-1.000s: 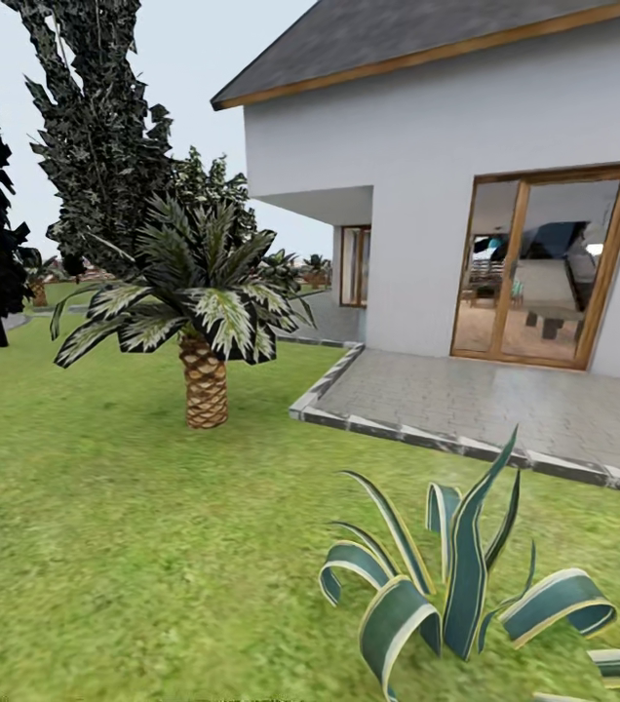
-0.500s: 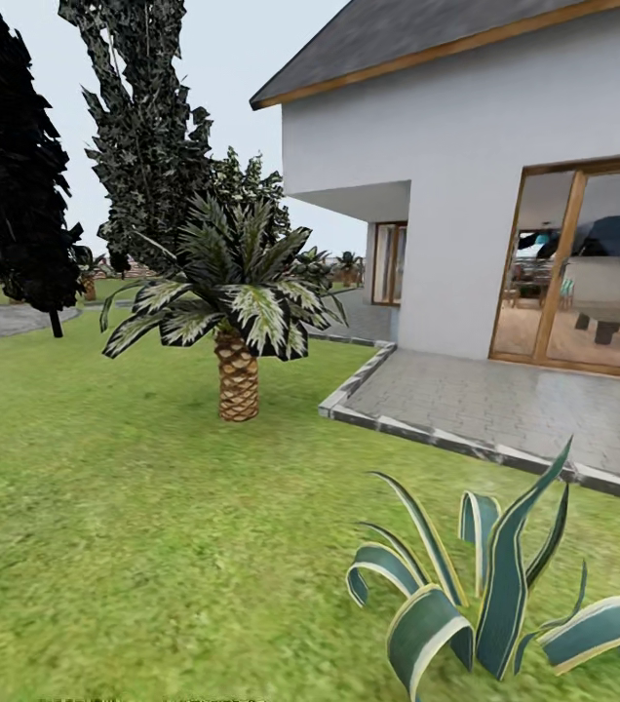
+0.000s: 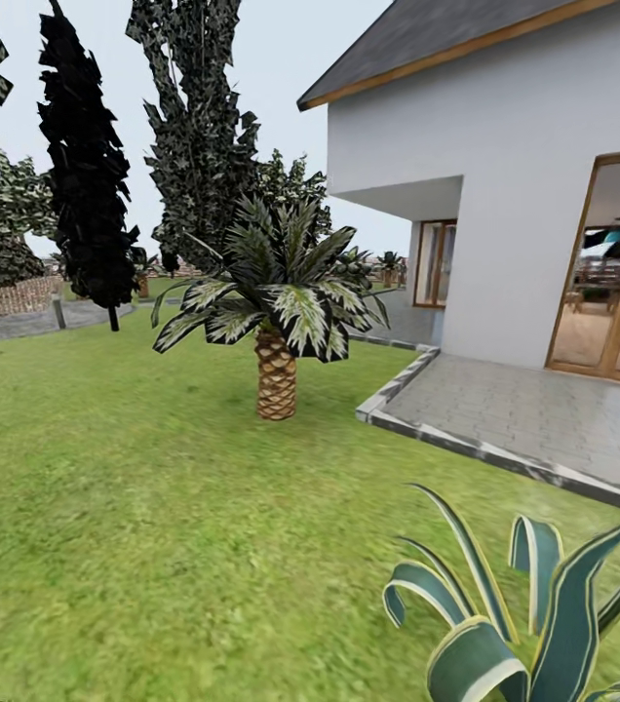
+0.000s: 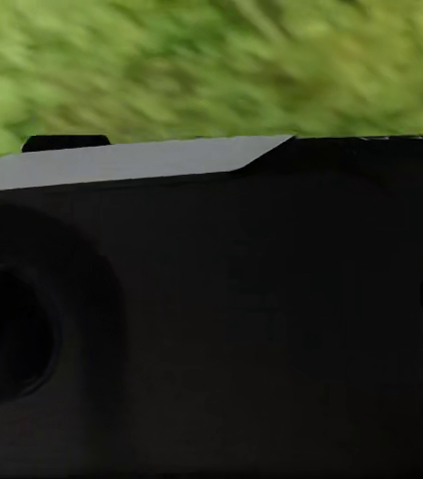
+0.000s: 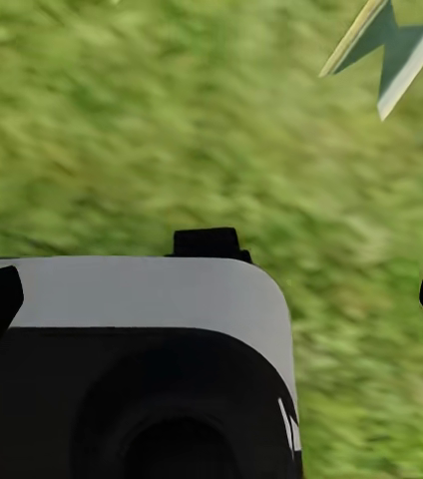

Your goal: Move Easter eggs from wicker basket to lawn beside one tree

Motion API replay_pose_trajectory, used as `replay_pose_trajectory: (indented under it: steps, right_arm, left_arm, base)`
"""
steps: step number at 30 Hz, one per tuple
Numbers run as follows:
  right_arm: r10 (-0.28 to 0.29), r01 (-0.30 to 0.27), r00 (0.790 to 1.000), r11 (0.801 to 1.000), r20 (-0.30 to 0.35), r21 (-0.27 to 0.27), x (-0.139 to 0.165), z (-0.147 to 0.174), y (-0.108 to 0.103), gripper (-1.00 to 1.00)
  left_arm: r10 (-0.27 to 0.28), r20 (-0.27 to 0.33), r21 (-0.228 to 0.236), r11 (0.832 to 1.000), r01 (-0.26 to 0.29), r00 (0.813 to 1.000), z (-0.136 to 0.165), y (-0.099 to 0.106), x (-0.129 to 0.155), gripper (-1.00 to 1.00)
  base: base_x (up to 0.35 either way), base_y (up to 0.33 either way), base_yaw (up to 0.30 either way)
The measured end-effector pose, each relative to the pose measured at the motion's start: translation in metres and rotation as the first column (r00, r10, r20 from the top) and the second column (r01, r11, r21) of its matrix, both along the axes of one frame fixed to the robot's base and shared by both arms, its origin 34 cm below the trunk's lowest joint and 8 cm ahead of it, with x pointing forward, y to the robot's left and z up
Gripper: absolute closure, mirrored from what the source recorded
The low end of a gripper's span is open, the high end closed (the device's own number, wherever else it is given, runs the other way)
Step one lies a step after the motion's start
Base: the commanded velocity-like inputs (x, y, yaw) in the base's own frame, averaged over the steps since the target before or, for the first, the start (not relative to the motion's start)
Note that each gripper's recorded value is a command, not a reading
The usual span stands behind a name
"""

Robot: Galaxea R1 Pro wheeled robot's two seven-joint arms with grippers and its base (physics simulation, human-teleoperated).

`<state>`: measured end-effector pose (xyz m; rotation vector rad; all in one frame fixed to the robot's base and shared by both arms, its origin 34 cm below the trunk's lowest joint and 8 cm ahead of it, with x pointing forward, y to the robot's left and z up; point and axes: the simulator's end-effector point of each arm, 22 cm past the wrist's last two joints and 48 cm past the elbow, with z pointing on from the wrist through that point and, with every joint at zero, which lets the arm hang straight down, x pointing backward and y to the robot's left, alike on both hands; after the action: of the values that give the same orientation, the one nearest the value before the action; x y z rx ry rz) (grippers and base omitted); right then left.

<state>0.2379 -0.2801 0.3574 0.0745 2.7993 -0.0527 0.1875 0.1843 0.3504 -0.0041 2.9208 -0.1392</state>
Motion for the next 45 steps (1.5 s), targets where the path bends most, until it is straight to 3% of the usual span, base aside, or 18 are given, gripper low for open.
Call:
replay_pose_trajectory:
  steps: [4, 8, 12, 24, 45]
  right_arm:
    - [0.000, 0.000, 1.000, 1.000, -0.002, -0.001, -0.001, 0.000, -0.001, -1.00]
    - [0.000, 0.000, 1.000, 1.000, -0.004, -0.001, -0.001, 0.000, 0.000, -1.00]
    - [0.000, 0.000, 1.000, 1.000, -0.014, 0.001, -0.006, -0.001, 0.000, -1.00]
    - [0.000, 0.000, 1.000, 1.000, -0.017, 0.000, -0.007, -0.002, 0.000, -1.00]
    - [0.000, 0.000, 1.000, 1.000, -0.013, 0.001, -0.005, -0.001, 0.000, -1.00]
  left_arm:
    - [0.134, -0.021, -0.004, 0.991, -0.135, 0.991, -0.001, 0.007, -0.004, -1.00]
    - [0.169, -0.080, -0.006, 0.985, -0.170, 0.982, -0.003, 0.006, -0.019, -1.00]
    - [0.175, -0.110, -0.005, 0.984, -0.176, 0.979, -0.004, 0.005, -0.026, -1.00]
    - [0.176, -0.114, -0.002, 0.984, -0.177, 0.978, -0.005, 0.006, -0.027, -1.00]
    - [0.176, -0.113, -0.003, 0.984, -0.177, 0.978, -0.005, 0.005, -0.027, -1.00]
  base:
    - [0.327, 0.000, 0.274]
    - [0.322, 0.000, 0.274]
    - [0.314, 0.000, 0.274]
    - [0.108, 0.000, 0.241]
    - [-0.087, 0.000, 0.007]
